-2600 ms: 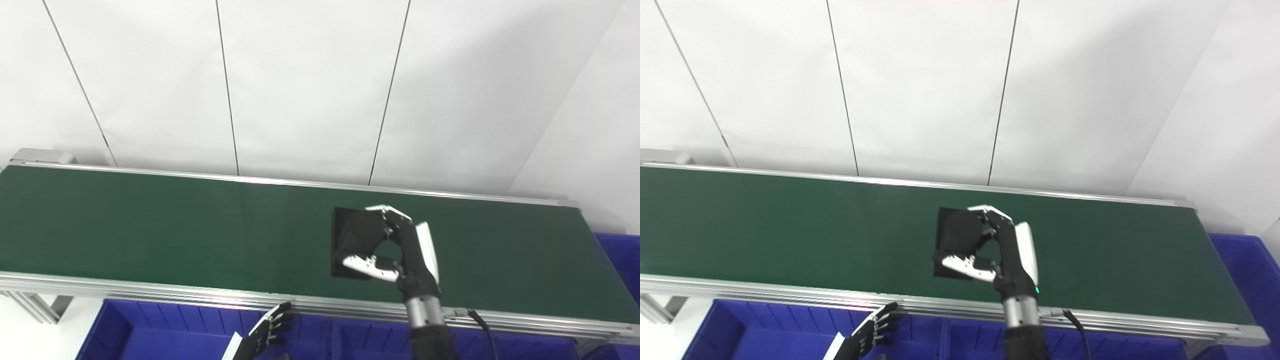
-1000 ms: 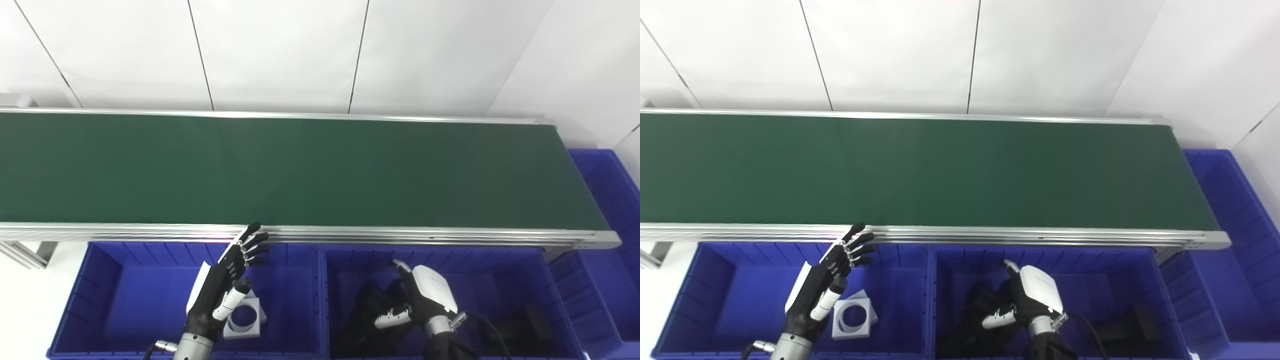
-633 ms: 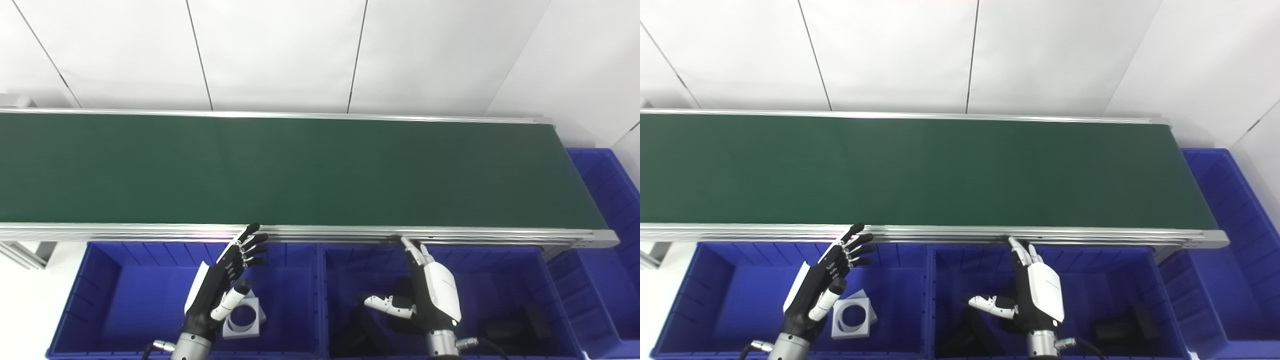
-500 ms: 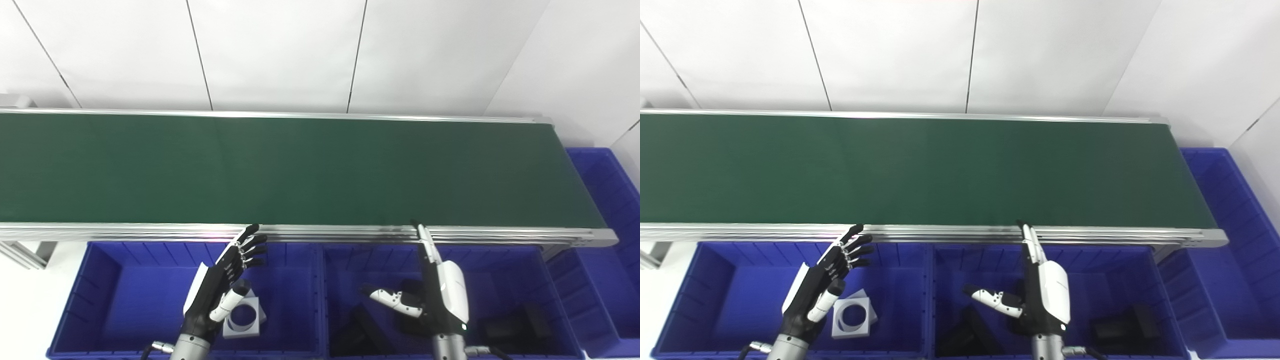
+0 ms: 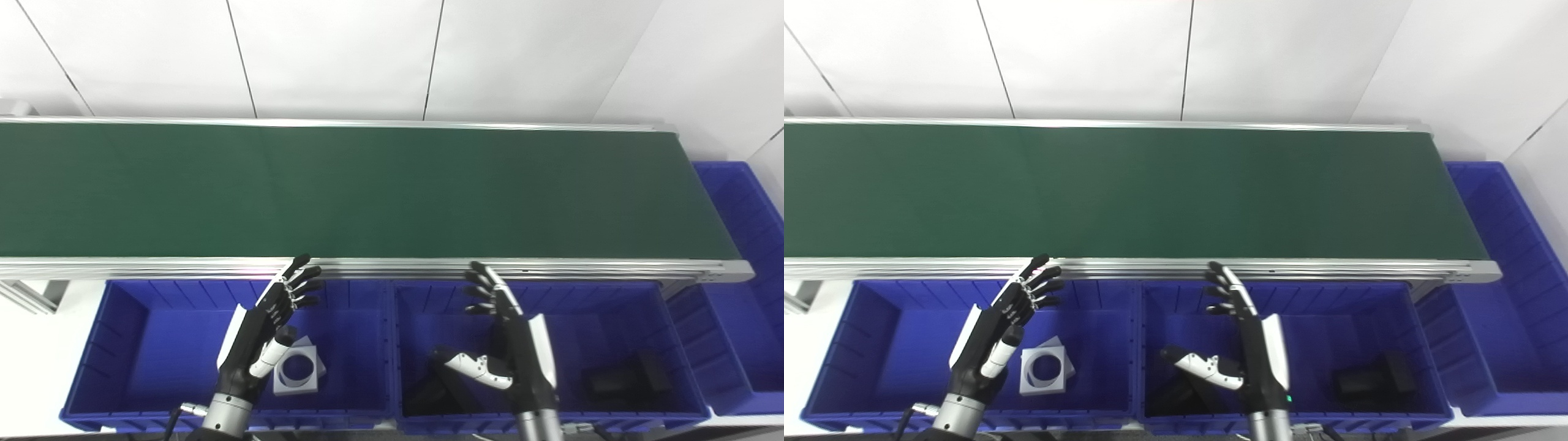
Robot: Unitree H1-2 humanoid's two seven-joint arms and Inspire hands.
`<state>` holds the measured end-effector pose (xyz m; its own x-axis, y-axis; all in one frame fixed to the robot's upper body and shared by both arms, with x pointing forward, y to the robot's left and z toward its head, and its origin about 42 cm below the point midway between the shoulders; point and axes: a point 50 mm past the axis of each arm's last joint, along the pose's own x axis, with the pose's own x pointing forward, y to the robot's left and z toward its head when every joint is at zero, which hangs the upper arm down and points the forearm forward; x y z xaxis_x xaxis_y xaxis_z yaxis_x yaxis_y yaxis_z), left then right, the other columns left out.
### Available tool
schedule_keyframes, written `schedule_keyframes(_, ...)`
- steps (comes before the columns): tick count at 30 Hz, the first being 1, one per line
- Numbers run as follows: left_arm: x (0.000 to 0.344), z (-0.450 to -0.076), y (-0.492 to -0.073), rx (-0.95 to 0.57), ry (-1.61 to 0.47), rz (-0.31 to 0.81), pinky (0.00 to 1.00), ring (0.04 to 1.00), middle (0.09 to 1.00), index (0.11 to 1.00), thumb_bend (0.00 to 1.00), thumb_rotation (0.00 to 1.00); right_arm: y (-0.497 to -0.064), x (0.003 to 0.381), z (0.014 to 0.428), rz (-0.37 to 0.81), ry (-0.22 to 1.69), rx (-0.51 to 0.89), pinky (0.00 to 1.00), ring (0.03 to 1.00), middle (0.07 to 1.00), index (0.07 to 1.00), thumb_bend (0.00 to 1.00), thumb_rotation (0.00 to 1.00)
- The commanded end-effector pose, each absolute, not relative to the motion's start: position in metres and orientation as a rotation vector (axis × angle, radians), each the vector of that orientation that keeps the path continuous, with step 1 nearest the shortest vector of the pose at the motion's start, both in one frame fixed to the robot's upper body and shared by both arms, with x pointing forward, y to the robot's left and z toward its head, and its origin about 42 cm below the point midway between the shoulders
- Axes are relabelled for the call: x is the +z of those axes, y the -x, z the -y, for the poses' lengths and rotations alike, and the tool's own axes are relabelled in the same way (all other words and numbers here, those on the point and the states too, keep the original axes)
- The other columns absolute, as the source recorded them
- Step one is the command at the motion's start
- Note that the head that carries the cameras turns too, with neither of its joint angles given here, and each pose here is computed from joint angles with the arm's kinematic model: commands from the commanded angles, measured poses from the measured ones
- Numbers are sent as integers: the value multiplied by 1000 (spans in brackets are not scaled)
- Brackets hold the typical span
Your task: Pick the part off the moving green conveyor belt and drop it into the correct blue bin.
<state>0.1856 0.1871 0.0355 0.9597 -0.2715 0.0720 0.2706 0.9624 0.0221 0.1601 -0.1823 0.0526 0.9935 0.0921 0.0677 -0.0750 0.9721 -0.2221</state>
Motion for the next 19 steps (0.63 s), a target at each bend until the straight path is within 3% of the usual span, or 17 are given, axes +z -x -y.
schedule_keyframes(1, 46, -182, -188, -288, 6, 143, 738, 802, 856, 904, 785, 867, -168, 59, 180, 141, 158, 139, 711, 793, 829, 900, 980, 523)
schedule_keyframes(19, 36, -176, -186, -261, -43, 109, 747, 811, 852, 879, 786, 838, -175, 55, 187, 87, 133, 223, 822, 881, 883, 956, 1000, 596)
